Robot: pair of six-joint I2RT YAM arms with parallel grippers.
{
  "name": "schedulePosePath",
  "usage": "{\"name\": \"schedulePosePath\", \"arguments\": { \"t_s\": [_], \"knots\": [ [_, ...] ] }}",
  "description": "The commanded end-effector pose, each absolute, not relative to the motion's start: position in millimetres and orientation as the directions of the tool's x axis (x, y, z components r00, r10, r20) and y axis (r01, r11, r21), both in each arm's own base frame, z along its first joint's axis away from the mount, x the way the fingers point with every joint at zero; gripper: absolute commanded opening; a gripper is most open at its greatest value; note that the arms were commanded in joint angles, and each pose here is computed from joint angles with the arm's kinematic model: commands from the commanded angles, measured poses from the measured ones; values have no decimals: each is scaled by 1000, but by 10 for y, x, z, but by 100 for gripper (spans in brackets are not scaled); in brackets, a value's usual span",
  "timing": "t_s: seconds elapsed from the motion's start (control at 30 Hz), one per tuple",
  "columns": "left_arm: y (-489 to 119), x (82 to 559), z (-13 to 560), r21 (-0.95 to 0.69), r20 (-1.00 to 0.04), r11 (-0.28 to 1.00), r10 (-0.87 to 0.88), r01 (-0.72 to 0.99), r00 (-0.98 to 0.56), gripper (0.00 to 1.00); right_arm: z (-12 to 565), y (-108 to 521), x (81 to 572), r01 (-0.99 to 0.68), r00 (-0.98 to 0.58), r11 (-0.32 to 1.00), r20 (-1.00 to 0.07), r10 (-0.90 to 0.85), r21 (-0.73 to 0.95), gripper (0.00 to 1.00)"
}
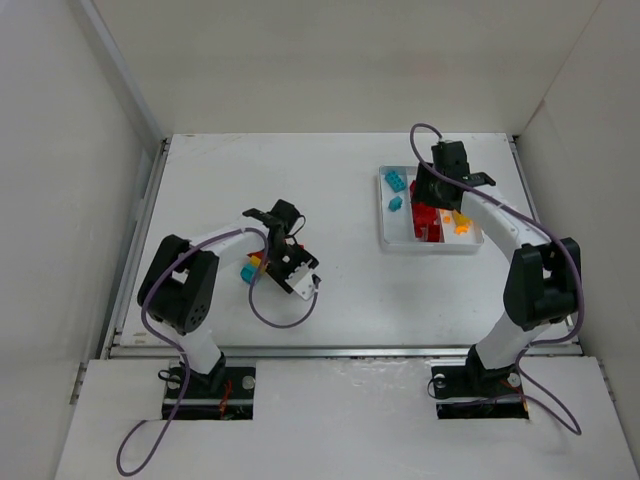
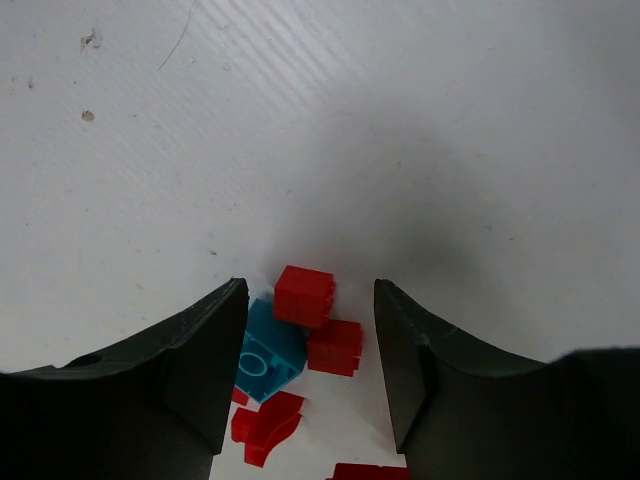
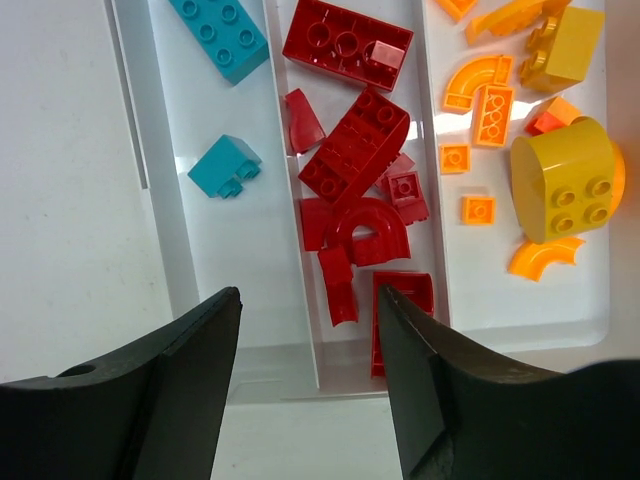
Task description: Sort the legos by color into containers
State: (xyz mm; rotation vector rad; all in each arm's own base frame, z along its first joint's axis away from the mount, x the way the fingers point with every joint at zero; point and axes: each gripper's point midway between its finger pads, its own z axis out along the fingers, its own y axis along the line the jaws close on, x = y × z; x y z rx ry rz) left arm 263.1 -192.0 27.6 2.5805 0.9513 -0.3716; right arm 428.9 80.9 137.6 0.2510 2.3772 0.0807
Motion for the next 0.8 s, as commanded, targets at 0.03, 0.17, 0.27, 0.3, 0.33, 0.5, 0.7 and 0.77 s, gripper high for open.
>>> {"name": "schedulePosePath", "arguments": {
  "t_s": [0.03,0.17,0.27,0.3,0.33,0.5,0.7,0.77],
  "knots": [
    [-2023,2727,335,259,-363,-753,504,605,784,47,1633,799,4408,135,-681,984,-710,180,121,63],
    [-1927,2692,205,186,-356,-785,507,591,785,44,1616,796,4413,128,-689,986,-705,168,110,64],
    [-1842,2747,160,165,-302,-816,493,554,816,28,1616,792,4412,122,-690,987,-706,159,103,64],
    [-1844,2752,181,164,-303,-816,493,554,816,22,1617,770,4415,122,-689,989,-709,149,89,64],
    [-1844,2752,181,164,-303,-816,493,554,816,17,1617,769,4415,122,-689,989,-709,149,89,64],
    [-1859,2745,176,160,-315,-816,492,556,812,0,1653,782,4487,115,-683,990,-717,141,86,64],
    [-2378,2942,724,330,-463,-662,508,673,727,0,1763,851,4517,54,-678,994,-727,104,92,64],
    [-2626,3010,1097,414,-556,-578,452,703,698,0,1956,918,4501,-32,-648,995,-760,49,92,64]
  ]
}}
